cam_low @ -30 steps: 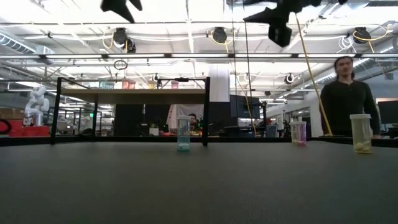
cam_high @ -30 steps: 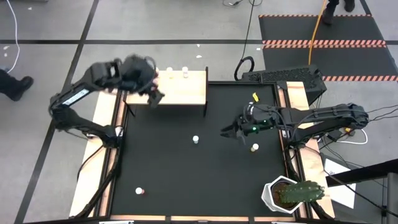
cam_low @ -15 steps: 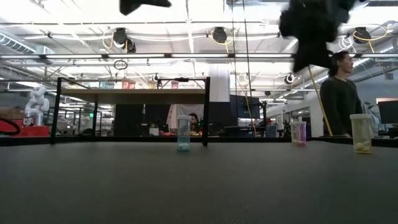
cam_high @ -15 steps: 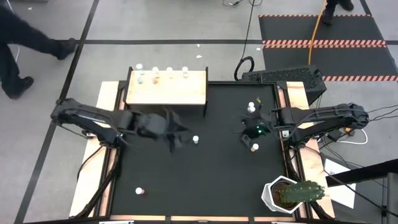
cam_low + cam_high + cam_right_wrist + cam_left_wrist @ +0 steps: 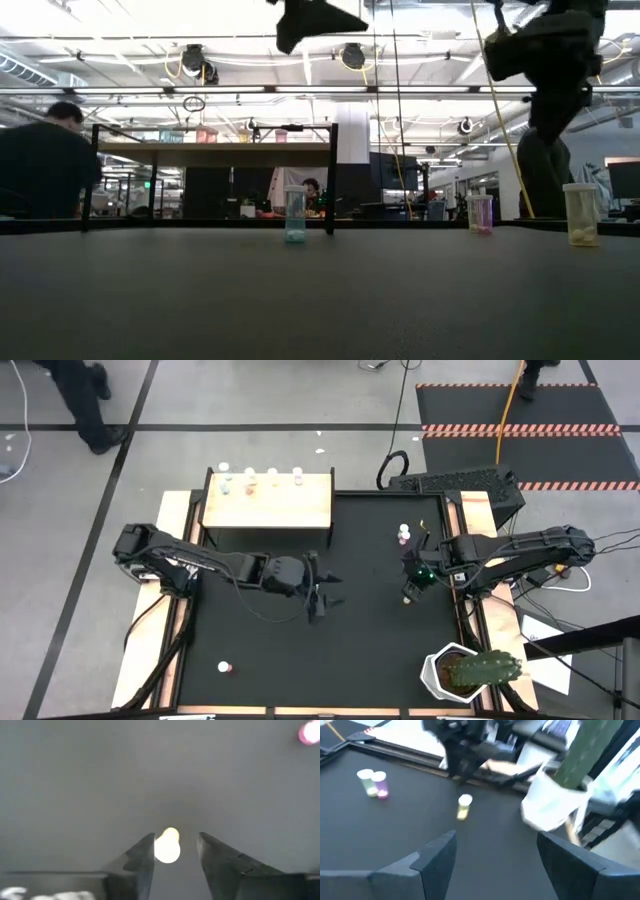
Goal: Pick and place medicine bottles onto shelf by color
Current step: Put the bottom yellow pill bottle on the shelf aligned with the yellow pill bottle
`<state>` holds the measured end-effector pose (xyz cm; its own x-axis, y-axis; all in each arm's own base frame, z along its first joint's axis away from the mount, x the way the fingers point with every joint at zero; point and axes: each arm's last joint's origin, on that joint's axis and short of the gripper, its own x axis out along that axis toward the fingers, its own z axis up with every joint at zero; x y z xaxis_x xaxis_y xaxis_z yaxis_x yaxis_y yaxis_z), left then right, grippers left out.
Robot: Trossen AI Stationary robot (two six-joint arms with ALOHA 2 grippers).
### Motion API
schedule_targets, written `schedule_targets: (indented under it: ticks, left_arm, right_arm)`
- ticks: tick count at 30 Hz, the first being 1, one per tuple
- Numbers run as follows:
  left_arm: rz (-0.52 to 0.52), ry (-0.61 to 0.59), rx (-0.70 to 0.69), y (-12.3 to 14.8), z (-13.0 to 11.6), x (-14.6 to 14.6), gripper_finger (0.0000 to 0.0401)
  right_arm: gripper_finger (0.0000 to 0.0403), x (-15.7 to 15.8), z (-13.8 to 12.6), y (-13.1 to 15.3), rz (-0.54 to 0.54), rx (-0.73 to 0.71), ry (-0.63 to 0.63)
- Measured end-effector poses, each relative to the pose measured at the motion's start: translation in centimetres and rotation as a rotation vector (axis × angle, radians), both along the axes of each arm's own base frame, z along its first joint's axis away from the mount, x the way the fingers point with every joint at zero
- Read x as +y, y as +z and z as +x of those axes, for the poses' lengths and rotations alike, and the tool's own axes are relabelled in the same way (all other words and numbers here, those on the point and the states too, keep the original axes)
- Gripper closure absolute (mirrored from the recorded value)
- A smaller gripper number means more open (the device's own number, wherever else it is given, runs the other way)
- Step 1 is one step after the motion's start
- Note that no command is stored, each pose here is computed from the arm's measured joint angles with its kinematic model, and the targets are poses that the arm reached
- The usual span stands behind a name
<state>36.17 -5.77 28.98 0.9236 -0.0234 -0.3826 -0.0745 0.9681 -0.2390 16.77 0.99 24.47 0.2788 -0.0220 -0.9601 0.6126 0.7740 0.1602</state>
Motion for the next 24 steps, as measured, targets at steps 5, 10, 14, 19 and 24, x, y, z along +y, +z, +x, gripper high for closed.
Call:
schedule_targets:
  ticks: [5, 10, 14, 19, 24]
  left_arm:
    - [0.064, 0.012, 0.165, -1.4, -0.6, 1.3, 0.0123]
    - [0.036, 0.074, 0.321, -3.5, -0.6, 2.7, 0.0123]
    - [0.05, 0.078, 0.321, -4.2, 0.0, 3.1, 0.0123]
    - [0.109, 0.043, 0.256, -3.6, 0.3, 3.1, 0.0123]
    - [0.144, 0.037, 0.215, -3.1, 0.5, 3.4, 0.0123]
  right_arm:
    - [0.0196, 0.9, -0.1, -0.8, -0.033, 0.004, 0.141]
    - [0.0149, 1.6, -0.3, -1.5, -0.045, 0.017, 0.211]
    - [0.0136, 2.0, -0.8, -3.0, -0.047, 0.051, 0.236]
    - [0.0143, 2.4, -1.3, -4.5, -0.041, 0.076, 0.215]
    - [0.0146, 2.7, -1.2, -5.0, -0.051, 0.048, 0.28]
